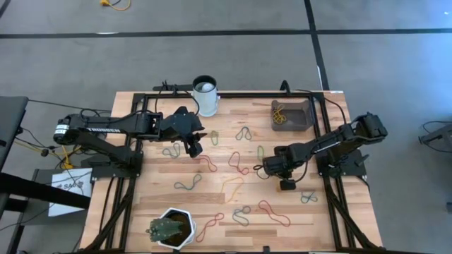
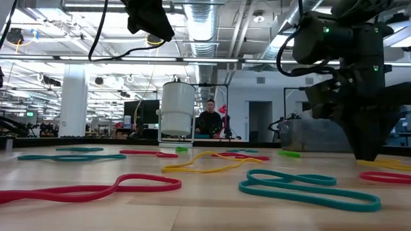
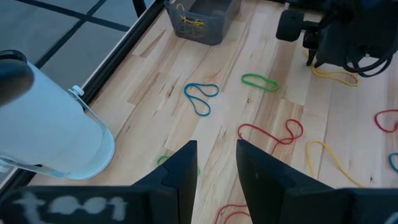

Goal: Pick and place items into bin
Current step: Put the right yellow band into the bin

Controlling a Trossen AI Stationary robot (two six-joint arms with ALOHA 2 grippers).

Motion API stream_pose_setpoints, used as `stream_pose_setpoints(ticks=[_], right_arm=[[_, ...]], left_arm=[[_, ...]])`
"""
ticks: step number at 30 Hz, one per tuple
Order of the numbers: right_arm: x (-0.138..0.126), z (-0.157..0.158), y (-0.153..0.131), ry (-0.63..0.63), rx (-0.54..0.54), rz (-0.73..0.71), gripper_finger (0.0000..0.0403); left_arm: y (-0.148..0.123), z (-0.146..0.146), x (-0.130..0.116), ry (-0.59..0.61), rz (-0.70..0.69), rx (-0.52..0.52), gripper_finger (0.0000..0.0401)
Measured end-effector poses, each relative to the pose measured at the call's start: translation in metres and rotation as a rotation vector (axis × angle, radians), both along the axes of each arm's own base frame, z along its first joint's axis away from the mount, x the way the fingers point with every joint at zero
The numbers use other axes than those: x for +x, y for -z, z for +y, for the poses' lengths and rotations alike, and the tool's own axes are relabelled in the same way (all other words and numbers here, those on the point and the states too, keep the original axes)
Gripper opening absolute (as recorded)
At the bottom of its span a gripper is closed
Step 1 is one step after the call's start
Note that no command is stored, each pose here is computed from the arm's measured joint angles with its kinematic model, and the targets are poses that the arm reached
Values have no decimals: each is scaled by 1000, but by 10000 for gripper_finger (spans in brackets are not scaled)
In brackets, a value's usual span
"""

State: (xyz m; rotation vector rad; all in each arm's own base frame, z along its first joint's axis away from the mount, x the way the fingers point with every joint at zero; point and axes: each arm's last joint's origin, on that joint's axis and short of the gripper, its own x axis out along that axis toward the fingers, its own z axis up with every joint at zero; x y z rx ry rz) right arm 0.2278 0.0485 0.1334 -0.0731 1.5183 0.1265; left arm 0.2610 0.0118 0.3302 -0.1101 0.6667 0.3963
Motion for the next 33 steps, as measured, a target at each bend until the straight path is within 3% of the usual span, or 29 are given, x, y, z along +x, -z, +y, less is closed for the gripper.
stream_pose_setpoints(ticks=[6, 11, 14, 21, 23, 29, 33], right_arm=[[3, -10, 0, 87, 9, -9, 53], [5, -16, 0, 183, 29, -12, 10], [7, -17, -3, 209, 27, -31, 7], [25, -18, -59, 224, -38, -249, 1], [24, -26, -85, 253, -129, -288, 1], [4, -62, -162, 333, -554, -359, 1], [-13, -94, -199, 404, -642, -439, 0]], left_arm=[[0, 0, 0, 0, 0, 0, 103], [0, 0, 0, 0, 0, 0, 103], [0, 0, 0, 0, 0, 1, 103], [0, 0, 0, 0, 0, 1, 103], [0, 0, 0, 0, 0, 1, 103], [0, 0, 0, 0, 0, 1, 103], [0, 0, 0, 0, 0, 1, 103]])
